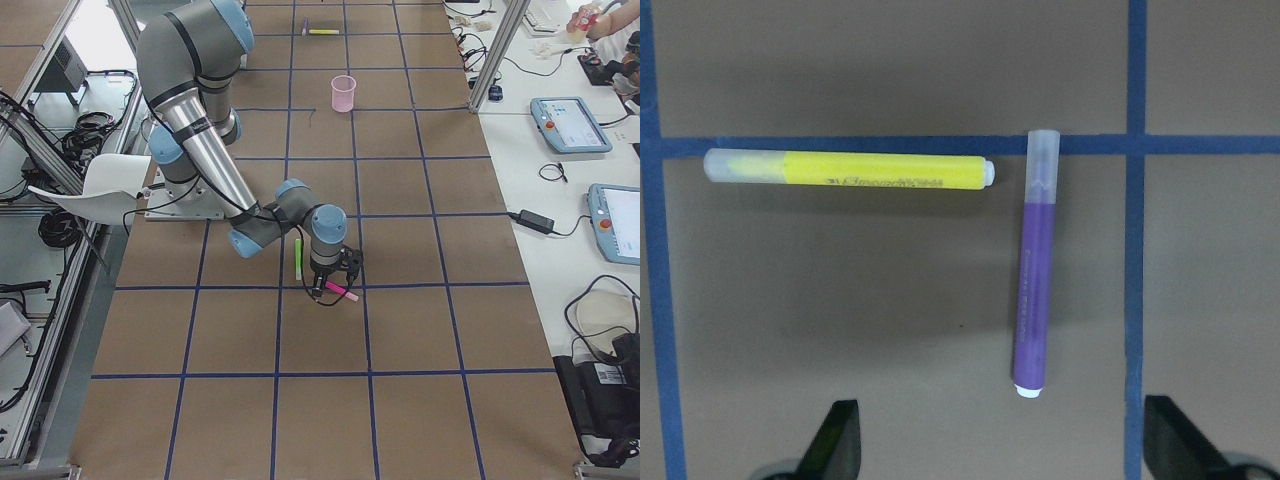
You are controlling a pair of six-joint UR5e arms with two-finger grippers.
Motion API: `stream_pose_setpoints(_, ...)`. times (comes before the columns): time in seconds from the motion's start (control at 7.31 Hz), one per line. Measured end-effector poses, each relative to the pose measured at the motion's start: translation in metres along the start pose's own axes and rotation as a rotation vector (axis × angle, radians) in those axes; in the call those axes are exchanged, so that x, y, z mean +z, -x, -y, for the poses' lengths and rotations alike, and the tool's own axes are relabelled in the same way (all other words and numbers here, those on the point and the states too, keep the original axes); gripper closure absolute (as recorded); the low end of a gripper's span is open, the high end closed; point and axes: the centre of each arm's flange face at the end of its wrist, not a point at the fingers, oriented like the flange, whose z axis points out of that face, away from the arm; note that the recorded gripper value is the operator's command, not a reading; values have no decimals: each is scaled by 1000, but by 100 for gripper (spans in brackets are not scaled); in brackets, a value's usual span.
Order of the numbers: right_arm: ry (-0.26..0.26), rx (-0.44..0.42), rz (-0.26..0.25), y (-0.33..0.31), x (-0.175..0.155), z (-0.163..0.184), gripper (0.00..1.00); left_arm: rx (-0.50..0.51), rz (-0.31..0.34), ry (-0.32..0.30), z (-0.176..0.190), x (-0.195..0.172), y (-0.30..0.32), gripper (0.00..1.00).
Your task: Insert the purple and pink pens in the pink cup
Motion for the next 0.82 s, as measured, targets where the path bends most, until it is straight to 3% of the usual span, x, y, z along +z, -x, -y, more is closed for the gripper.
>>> stream_pose_setpoints(0.14, 2, 3, 0, 0, 0, 0, 100, 8, 9, 7, -2, 14, -7, 0)
stream_pose_setpoints(0.55, -6, 17, -18, -2, -8, 0, 100, 34, 27, 5, -18, 33, -26, 0)
stream_pose_setpoints(0.82, -14, 14, 1, 12, -46, 6, 100, 43, 35, -11, -19, 40, -27, 0)
